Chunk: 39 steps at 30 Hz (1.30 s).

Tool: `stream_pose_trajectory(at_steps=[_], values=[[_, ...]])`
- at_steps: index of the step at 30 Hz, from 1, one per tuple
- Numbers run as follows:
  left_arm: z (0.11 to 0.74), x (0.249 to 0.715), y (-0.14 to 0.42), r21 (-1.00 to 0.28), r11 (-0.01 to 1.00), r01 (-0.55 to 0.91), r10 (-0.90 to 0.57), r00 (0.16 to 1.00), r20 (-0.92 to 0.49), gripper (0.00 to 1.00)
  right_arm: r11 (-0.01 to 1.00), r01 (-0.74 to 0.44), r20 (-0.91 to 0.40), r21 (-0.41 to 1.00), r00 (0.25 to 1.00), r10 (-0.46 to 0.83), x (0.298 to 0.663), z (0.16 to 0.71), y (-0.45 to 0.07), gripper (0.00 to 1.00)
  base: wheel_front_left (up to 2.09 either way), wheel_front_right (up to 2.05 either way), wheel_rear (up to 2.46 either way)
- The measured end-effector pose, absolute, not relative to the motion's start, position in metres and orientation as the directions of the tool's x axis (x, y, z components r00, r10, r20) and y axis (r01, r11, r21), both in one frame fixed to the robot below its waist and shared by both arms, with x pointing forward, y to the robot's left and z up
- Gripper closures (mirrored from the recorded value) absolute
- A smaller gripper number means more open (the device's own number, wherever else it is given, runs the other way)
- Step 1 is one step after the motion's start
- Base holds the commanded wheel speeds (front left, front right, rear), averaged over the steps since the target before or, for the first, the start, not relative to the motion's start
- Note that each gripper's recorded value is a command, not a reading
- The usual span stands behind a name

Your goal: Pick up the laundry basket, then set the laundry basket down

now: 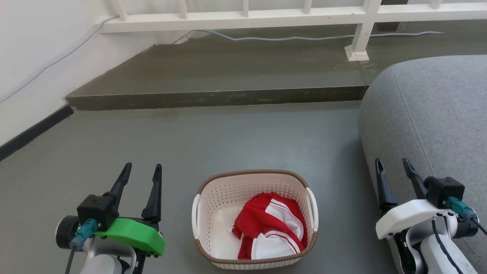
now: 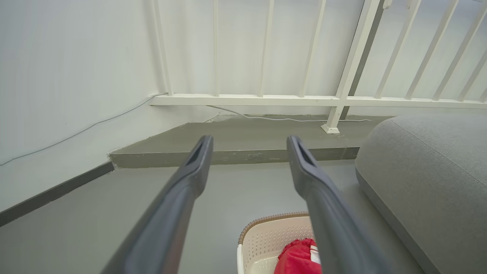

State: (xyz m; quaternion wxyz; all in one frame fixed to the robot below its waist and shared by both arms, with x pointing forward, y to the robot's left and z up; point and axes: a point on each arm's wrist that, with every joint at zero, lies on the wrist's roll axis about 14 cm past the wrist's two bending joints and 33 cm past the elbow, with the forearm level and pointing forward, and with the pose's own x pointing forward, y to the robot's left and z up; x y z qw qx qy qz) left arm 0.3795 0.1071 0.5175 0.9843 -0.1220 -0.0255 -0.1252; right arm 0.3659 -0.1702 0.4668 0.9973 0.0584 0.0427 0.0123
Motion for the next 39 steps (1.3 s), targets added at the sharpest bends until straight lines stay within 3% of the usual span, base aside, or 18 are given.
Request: stream_pose_trajectory(at_steps=[11, 39], values=[[0.509, 0.376, 0.101, -0.115, 0.955, 0.272, -0.265, 0.962, 0.073, 0.0, 0.998, -0.065, -0.054, 0.001, 0.996, 0.065, 0.365, 0.468, -0.159, 0.0, 0.0, 0.0, 0.0], [0.49, 0.376, 0.106, -0.121, 0.961, 0.249, -0.249, 0.968, 0.017, 0.0, 0.999, -0.039, -0.059, 0.024, 0.997, 0.041, 0.365, 0.466, -0.163, 0.0, 0.0, 0.0, 0.0]])
